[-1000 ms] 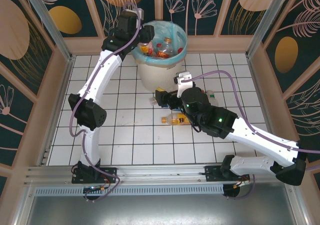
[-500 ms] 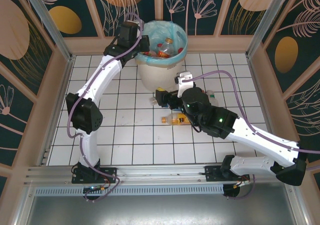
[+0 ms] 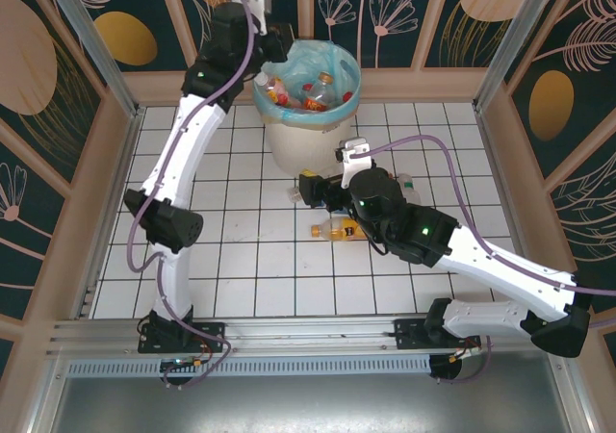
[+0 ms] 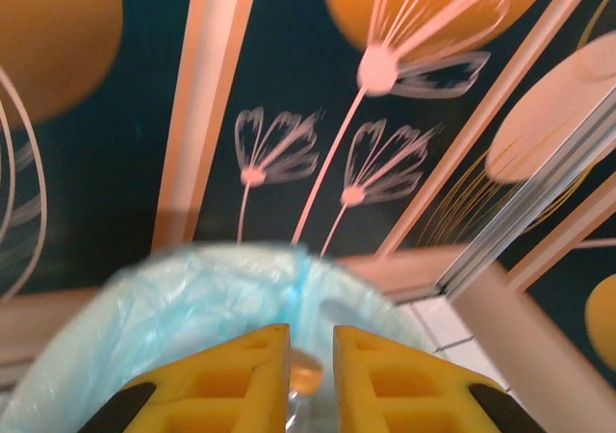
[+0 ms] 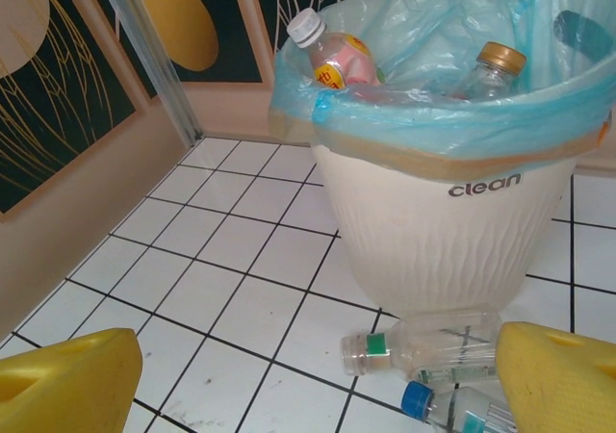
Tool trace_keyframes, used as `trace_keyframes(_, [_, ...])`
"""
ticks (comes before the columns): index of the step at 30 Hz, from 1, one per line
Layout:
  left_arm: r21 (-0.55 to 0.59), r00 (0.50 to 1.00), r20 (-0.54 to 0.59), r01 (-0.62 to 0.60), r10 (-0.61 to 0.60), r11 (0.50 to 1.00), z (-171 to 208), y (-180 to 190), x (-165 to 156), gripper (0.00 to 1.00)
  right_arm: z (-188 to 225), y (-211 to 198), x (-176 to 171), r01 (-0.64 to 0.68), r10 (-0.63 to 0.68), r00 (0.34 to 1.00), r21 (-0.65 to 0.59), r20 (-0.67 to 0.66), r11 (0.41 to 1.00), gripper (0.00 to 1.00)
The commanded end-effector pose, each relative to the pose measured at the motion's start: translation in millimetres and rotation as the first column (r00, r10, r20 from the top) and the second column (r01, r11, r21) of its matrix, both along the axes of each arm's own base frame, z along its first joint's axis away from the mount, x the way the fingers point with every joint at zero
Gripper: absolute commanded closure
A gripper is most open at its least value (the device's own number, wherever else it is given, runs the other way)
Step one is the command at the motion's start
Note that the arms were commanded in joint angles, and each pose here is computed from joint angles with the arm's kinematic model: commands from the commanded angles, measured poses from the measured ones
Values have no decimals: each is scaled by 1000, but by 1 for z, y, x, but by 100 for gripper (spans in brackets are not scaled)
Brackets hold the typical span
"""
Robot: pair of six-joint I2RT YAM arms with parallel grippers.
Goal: Put the plastic bottles in the bin
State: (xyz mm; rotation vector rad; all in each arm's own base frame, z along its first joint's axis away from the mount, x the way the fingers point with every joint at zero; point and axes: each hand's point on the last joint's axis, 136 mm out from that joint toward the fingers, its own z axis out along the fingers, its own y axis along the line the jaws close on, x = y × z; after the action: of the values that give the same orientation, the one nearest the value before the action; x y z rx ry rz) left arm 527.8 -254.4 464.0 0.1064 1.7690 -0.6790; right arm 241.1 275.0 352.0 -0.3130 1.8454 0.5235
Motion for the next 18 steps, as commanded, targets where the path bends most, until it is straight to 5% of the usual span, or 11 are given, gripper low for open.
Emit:
trace_keyframes(1, [-32, 995, 96, -18, 21, 999, 47, 15, -29, 79, 12, -7, 5, 39, -39, 999, 11, -2, 999, 7])
trace_keyframes(8, [69, 999, 47, -16, 13, 997, 15, 37, -76, 68, -44, 9, 6, -194, 167, 979, -290, -118, 937, 17])
trace_keyframes(14, [143, 999, -36, 34, -29, 989, -64, 58, -136, 54, -152, 21, -2, -422, 273, 906, -659, -322, 623, 23])
trace_keyframes(18, [196, 993, -114, 3, 19, 981, -120, 85, -175, 52, -195, 30, 2, -492, 312, 869, -739, -384, 461, 28])
